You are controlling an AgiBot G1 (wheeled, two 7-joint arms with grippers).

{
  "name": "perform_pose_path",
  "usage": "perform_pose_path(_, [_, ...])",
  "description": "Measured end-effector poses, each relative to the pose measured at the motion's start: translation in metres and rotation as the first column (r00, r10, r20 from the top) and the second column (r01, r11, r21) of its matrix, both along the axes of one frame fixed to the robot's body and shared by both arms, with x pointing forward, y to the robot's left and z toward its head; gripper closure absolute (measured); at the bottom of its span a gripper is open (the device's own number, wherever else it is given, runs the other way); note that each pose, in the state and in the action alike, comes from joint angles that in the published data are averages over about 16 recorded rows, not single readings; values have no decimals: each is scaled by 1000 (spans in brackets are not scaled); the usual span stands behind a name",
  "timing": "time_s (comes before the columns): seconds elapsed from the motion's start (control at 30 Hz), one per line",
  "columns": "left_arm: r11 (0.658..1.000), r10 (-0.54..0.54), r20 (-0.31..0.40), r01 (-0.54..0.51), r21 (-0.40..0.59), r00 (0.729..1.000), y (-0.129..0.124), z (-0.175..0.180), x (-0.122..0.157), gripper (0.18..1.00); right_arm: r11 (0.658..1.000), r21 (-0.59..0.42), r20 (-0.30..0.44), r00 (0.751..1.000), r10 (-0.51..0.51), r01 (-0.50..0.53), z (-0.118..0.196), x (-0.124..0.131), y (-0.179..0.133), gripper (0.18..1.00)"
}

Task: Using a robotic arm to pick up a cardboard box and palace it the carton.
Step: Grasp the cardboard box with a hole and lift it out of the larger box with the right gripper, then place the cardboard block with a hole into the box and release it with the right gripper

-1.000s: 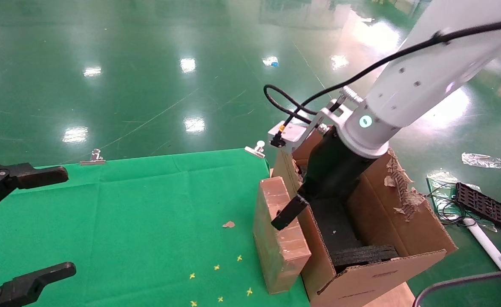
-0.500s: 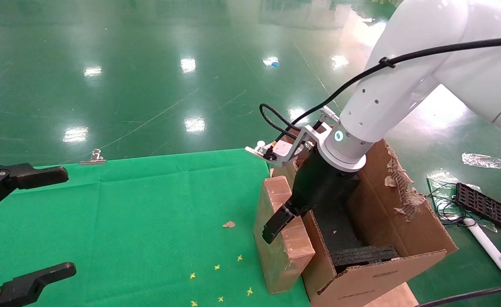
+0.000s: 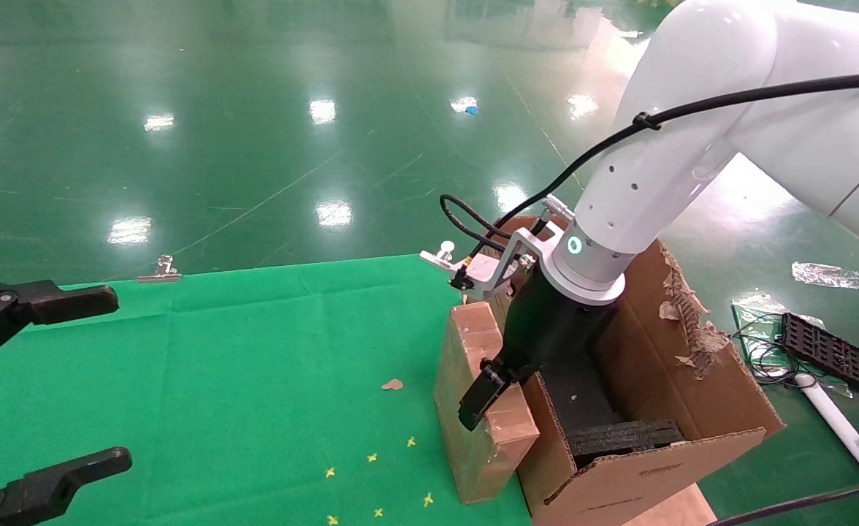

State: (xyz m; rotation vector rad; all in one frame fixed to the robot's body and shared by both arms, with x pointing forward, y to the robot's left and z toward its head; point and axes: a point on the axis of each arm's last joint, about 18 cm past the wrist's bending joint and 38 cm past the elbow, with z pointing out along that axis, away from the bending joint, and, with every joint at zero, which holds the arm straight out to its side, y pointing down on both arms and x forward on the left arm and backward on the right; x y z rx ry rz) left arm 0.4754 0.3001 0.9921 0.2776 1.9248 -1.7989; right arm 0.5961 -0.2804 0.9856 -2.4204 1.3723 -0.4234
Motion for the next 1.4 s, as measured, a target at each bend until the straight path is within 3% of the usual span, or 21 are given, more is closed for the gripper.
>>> perform_pose_path(0.3, [1000,0,0,0,0,1000,0,0,0,256,1000,-12,-19,1000,-9,9,-6,-1,-3,356])
perform_pose_path(0.47, [1000,0,0,0,0,1000,0,0,0,322,1000,-11,-11,1000,-2,2,-5,-1,-4,473])
perform_pose_path(0.63, [1000,0,0,0,0,1000,0,0,0,409,999,25,45,999,30,-32,6,0,-6,589])
perform_pose_path(0.77, [1000,0,0,0,0,1000,0,0,0,498,994,75,137,988,70,-81,28,1,-10,675])
perform_pose_path(0.93, [1000,0,0,0,0,1000,0,0,0,625,978,149,316,944,94,-147,74,-1,-27,759])
perform_pose_path(1.17, [1000,0,0,0,0,1000,0,0,0,776,967,199,545,838,25,-157,141,-15,-83,826])
perform_pose_path(1.27, [1000,0,0,0,0,1000,0,0,0,830,970,210,595,803,-31,-118,157,-23,-114,839])
perform_pose_path(1.4, [1000,0,0,0,0,1000,0,0,0,891,974,225,607,787,-112,-36,160,-34,-156,842])
